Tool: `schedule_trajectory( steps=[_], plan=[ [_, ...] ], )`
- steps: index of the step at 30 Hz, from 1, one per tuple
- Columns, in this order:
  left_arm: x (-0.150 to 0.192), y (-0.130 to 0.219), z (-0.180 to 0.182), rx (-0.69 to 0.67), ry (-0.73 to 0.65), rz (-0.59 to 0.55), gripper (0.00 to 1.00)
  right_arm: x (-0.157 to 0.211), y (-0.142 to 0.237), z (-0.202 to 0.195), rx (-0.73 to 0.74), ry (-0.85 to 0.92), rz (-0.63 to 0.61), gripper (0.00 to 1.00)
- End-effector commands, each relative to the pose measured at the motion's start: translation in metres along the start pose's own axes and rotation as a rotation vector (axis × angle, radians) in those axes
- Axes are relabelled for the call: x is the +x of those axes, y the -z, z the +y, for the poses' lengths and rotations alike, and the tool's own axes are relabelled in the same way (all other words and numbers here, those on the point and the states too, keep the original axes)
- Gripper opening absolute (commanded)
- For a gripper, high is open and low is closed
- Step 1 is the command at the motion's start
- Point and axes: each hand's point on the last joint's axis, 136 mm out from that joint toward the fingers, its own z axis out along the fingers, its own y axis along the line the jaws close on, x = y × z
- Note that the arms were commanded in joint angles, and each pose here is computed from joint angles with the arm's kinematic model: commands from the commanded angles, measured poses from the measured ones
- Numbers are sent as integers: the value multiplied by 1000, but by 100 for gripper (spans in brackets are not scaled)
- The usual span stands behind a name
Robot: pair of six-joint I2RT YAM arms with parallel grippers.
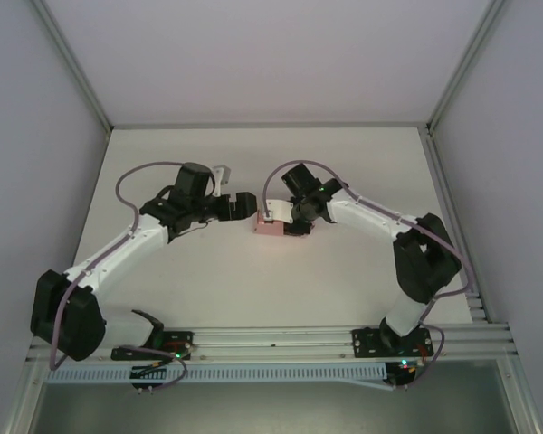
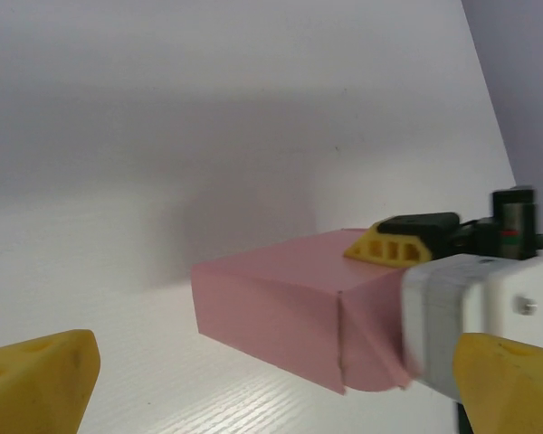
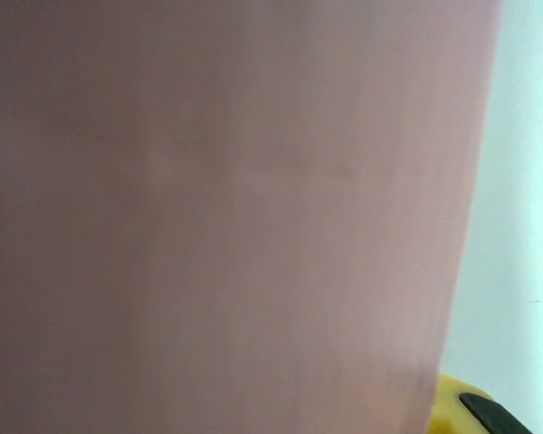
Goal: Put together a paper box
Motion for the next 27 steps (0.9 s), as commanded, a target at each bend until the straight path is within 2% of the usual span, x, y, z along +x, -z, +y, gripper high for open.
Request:
schedule_trajectory(
  steps=[1, 5, 8, 13, 16, 24, 27],
  plan=[
    [10, -16, -4, 113, 64, 60, 100, -2, 0, 5, -53, -33, -19, 25],
    [18, -31, -8, 183, 88, 105, 99, -1, -5, 2, -45, -40, -31, 31],
    [24, -40, -6, 203, 104, 136, 98, 4, -12, 1, -43, -46, -16, 31],
    [36, -50, 4, 184, 123, 169, 94, 12, -22, -2, -43, -69, 12, 34],
    [47, -62, 14, 172, 148, 200, 93, 9, -22, -1, -50, -71, -11, 37],
    [67, -78, 34, 131, 171, 266, 84, 11, -23, -10, 22, -87, -24, 52],
    [74, -82, 45, 89, 175, 283, 75, 7, -19, -11, 31, -92, -65, 67]
  ],
)
